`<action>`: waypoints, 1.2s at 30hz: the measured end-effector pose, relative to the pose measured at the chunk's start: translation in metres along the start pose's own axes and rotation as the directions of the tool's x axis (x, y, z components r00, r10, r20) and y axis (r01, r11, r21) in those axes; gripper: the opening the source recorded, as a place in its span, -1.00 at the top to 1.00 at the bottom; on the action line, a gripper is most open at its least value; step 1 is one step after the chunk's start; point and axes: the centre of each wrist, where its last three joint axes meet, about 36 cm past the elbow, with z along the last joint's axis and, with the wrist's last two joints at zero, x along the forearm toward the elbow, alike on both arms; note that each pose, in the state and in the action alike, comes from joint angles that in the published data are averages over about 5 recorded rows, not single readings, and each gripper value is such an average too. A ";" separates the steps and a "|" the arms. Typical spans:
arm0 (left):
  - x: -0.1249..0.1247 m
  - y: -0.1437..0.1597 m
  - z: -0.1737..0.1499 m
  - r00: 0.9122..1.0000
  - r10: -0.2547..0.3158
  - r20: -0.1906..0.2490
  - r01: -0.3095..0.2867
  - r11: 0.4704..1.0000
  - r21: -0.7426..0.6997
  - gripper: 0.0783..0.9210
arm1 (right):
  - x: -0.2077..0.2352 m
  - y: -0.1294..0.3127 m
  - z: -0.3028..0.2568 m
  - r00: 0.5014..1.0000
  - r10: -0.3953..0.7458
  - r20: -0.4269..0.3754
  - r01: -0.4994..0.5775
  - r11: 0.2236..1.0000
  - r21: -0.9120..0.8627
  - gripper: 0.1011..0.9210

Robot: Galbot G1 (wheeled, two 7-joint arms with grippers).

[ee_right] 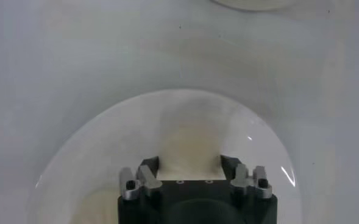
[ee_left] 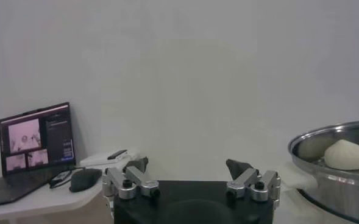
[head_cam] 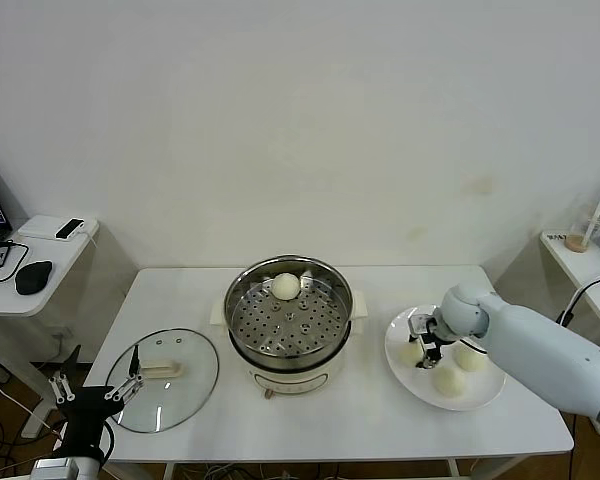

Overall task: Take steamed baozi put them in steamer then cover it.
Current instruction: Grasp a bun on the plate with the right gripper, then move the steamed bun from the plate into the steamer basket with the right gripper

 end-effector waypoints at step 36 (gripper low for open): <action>-0.003 0.003 -0.003 1.000 -0.015 0.021 0.015 1.000 -0.008 -0.77 | 0.192 -0.098 -0.188 0.958 0.158 0.239 -0.189 0.976 0.110 -0.21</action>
